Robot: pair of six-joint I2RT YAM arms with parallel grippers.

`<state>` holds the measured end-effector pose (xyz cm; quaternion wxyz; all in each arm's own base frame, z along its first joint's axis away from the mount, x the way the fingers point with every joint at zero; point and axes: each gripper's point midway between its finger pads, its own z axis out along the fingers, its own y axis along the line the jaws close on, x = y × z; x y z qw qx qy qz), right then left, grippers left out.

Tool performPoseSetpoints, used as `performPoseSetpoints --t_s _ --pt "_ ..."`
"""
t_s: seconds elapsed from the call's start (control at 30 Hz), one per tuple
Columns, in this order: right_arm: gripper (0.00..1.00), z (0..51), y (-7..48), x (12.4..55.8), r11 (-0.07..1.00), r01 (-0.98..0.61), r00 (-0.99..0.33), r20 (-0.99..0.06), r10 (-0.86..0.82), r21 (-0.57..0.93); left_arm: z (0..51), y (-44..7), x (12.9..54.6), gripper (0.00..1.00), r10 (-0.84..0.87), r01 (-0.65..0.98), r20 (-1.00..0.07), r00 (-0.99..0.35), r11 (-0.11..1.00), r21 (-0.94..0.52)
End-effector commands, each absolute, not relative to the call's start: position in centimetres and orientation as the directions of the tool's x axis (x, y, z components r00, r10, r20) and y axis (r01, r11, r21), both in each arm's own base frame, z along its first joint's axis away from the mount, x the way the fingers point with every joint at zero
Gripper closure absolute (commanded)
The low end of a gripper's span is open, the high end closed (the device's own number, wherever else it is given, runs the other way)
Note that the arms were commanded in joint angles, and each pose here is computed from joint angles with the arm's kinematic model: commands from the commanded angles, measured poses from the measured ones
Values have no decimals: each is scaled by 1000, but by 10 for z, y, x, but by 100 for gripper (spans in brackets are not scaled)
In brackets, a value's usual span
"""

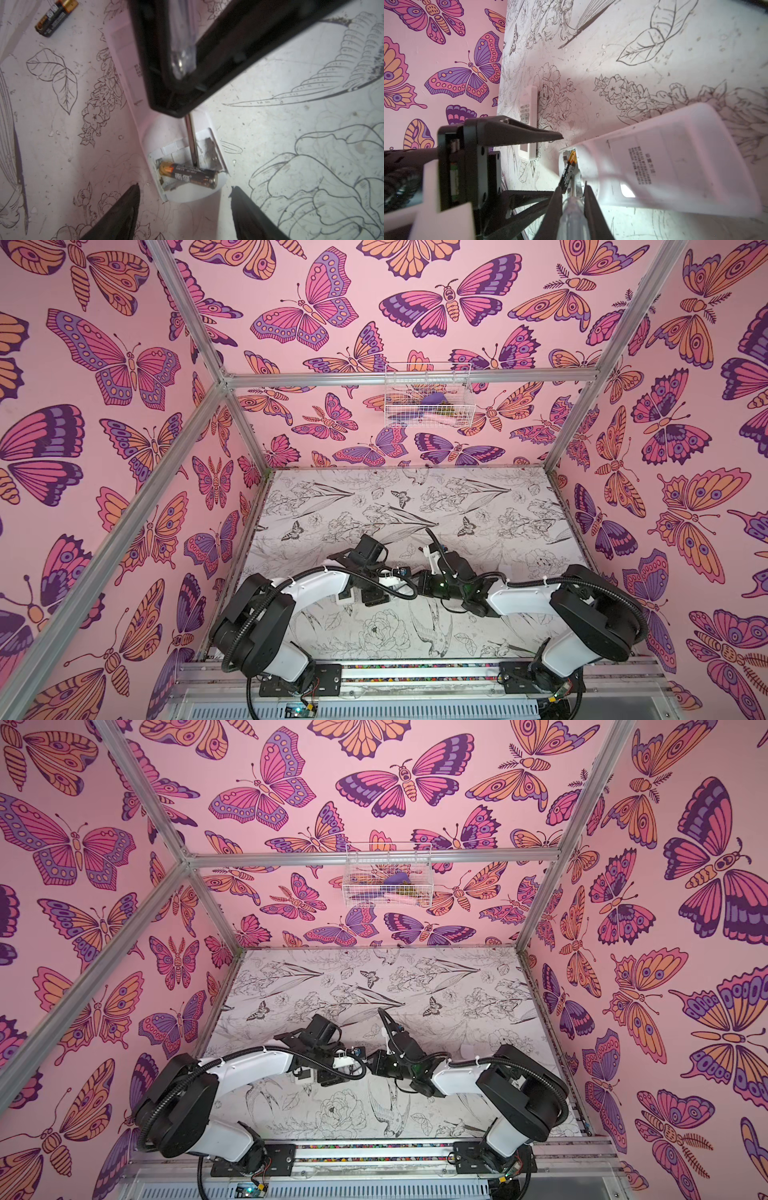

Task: Unload the batteries from the remote control
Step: 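Pry the remaining battery up with the screwdriver tip while the left gripper holds the remote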

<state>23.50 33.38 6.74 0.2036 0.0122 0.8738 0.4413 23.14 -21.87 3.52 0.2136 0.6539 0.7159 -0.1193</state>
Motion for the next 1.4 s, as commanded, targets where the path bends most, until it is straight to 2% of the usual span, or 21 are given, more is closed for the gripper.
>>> performPoseSetpoints --t_s 0.0,0.13,0.57,0.77,0.93,1.37 --pt "100 76 338 242 580 -149 -907 -344 242 801 39 -217 227 28 882 989 -466 -73 125 81" --pt "100 74 337 244 583 -151 -901 -354 252 799 36 -218 229 29 879 988 -471 -67 123 89" --pt "100 77 347 248 562 -164 -902 -354 246 811 34 -206 245 51 875 974 -472 -106 188 129" --pt "100 87 351 250 541 -173 -898 -357 255 823 35 -207 242 46 871 975 -476 -121 195 110" --pt "100 87 350 252 565 -183 -894 -375 244 805 36 -208 238 44 868 978 -484 -111 181 100" --pt "100 89 354 254 557 -198 -892 -384 239 807 36 -212 239 46 866 982 -487 -109 171 84"
